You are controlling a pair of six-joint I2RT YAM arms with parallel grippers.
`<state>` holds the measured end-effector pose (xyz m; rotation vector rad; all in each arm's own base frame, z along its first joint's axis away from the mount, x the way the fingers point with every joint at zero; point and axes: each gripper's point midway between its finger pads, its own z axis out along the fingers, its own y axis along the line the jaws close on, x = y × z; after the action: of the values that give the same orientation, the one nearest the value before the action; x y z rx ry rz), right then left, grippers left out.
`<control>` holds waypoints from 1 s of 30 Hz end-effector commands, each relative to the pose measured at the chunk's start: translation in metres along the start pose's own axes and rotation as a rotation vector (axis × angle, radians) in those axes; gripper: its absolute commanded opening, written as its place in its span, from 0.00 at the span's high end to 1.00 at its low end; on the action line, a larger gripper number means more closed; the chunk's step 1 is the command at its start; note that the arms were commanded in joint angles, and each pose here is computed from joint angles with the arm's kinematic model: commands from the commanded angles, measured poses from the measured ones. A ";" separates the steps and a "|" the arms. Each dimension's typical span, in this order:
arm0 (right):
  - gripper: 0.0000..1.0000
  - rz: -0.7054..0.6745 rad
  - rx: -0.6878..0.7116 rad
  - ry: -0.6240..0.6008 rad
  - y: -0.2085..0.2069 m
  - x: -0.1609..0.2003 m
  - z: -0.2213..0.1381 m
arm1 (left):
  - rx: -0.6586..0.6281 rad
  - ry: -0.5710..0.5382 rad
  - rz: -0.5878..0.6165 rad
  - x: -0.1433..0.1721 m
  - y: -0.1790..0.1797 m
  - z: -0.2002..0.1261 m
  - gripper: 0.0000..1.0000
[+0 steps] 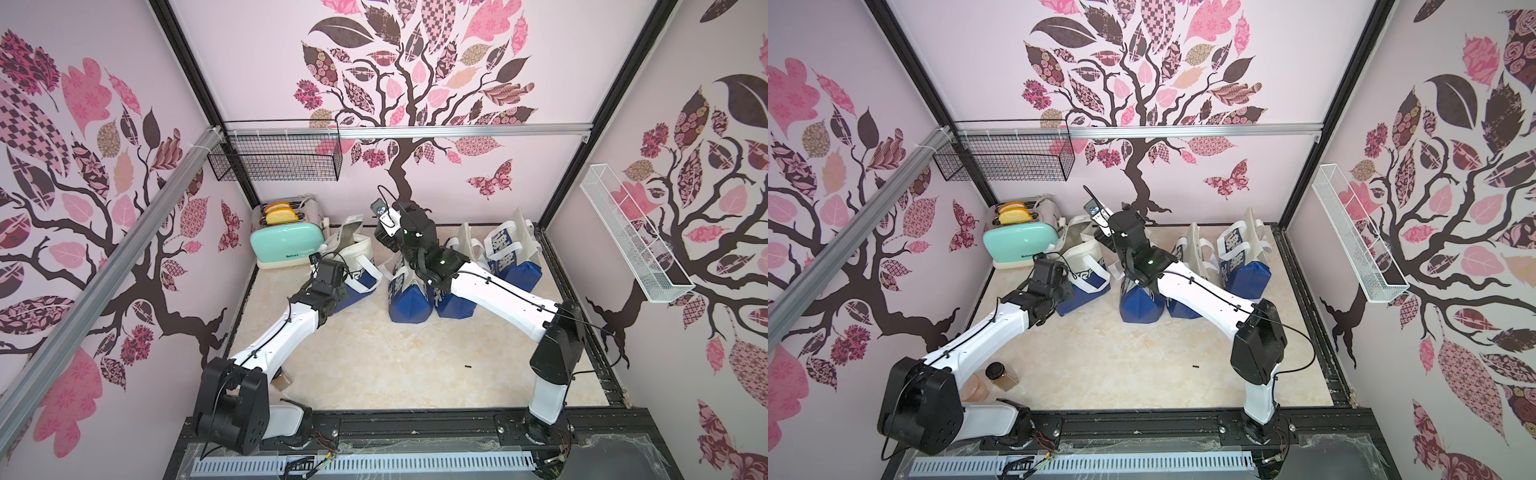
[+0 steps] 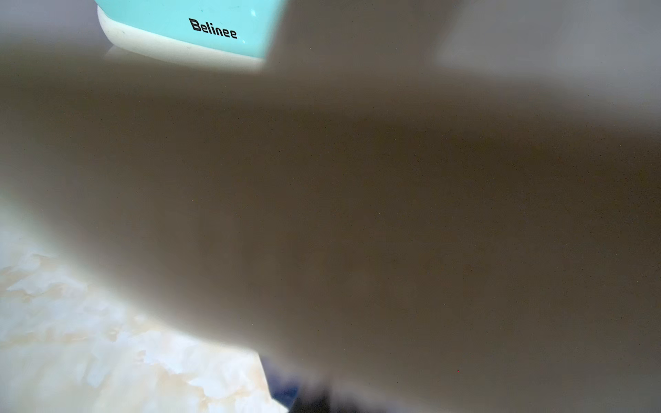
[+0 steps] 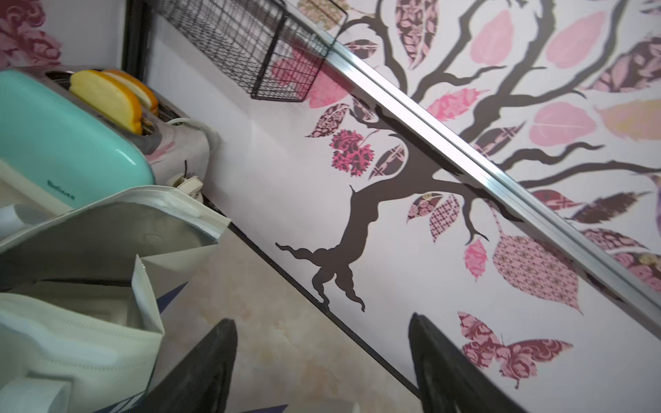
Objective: Open the takeout bag
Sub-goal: Move the takeout bag to the center of the board.
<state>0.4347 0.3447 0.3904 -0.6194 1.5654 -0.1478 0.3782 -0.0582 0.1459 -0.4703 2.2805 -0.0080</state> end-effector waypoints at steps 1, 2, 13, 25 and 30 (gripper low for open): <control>0.21 0.133 0.112 0.059 -0.044 0.000 -0.031 | -0.027 -0.016 -0.066 -0.008 -0.003 0.016 1.00; 0.21 0.138 0.106 0.070 -0.048 0.003 -0.038 | -0.038 -0.029 -0.072 -0.013 -0.005 0.019 1.00; 0.20 0.153 0.076 0.123 -0.071 0.030 -0.094 | -0.037 -0.109 -0.081 -0.053 -0.027 0.036 0.63; 0.21 0.208 -0.013 0.183 -0.057 0.052 -0.108 | 0.026 -0.099 -0.065 -0.030 0.001 -0.022 0.02; 0.21 0.204 -0.006 0.178 -0.058 0.054 -0.110 | 0.044 -0.113 0.033 -0.002 0.017 -0.042 0.02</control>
<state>0.3525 0.2451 0.3693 -0.4904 1.8098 -0.0766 0.3616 -0.0463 0.1850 -0.4802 2.1356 -0.0433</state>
